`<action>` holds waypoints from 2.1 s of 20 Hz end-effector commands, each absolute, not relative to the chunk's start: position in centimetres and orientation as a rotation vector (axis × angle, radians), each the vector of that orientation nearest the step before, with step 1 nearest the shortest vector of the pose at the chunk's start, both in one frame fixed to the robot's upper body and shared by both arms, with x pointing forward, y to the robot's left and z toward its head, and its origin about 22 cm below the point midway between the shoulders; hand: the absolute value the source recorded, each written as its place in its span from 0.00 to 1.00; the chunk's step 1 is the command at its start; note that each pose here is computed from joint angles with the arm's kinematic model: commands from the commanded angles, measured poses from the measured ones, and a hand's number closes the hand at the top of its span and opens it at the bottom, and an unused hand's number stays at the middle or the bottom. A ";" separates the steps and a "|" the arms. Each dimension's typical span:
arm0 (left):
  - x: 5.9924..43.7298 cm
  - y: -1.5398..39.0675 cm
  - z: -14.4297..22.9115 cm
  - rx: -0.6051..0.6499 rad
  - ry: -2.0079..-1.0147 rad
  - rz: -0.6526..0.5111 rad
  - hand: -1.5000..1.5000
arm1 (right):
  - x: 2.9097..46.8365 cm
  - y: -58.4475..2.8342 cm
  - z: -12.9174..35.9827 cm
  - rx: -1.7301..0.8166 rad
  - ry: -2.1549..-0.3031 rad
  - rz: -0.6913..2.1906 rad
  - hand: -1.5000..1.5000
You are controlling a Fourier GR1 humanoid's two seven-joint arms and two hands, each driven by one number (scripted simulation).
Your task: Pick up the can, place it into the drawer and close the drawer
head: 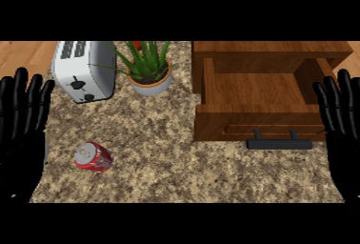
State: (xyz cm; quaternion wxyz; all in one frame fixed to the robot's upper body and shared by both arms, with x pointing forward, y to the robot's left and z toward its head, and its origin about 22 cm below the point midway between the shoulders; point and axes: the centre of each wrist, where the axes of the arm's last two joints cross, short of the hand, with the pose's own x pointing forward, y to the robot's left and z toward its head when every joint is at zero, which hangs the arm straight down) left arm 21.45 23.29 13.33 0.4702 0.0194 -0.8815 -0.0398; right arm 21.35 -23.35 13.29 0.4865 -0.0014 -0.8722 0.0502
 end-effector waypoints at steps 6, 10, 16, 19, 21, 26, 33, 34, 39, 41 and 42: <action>20.6 21.0 13.0 -0.861 -2.038 -0.606 0.00 | 21.4 -23.7 13.4 -0.054 -2.145 0.110 0.00; 19.8 27.2 10.2 -0.693 -1.663 -0.792 0.00 | 20.7 -25.2 10.6 -0.149 -1.815 0.009 0.00; 19.2 36.0 12.7 -0.728 -1.665 -0.823 0.00 | 18.7 -26.9 10.4 -0.167 -1.782 0.006 0.00; 20.0 37.4 13.1 -0.752 -1.647 -0.813 0.00 | 18.7 -27.5 10.2 -0.143 -1.782 0.015 0.00; 18.9 39.3 12.1 -0.742 -1.611 -0.774 0.00 | 18.0 -27.1 9.2 -0.150 -1.781 0.007 0.00; 19.5 38.5 13.0 -0.713 -1.594 -0.758 0.00 | 17.8 -27.5 7.0 -0.169 -1.769 0.022 0.00; 23.3 37.8 12.0 -0.683 -1.570 -0.740 0.00 | 15.9 -29.4 7.6 -0.173 -1.786 0.018 0.00; 23.2 37.7 9.1 -0.692 -1.569 -0.726 0.00 | 17.9 -28.1 8.0 -0.151 -1.780 0.020 0.00; 22.8 38.9 8.8 -0.695 -1.545 -0.758 0.00 | 18.4 -29.3 8.3 -0.189 -1.777 0.008 0.00; 23.4 36.0 7.4 -0.697 -1.557 -0.753 0.00 | 16.0 -29.6 8.4 -0.177 -1.783 0.010 0.00; 24.4 36.1 7.5 -0.659 -1.565 -0.753 0.00 | 16.1 -28.6 7.5 -0.143 -1.787 0.008 0.00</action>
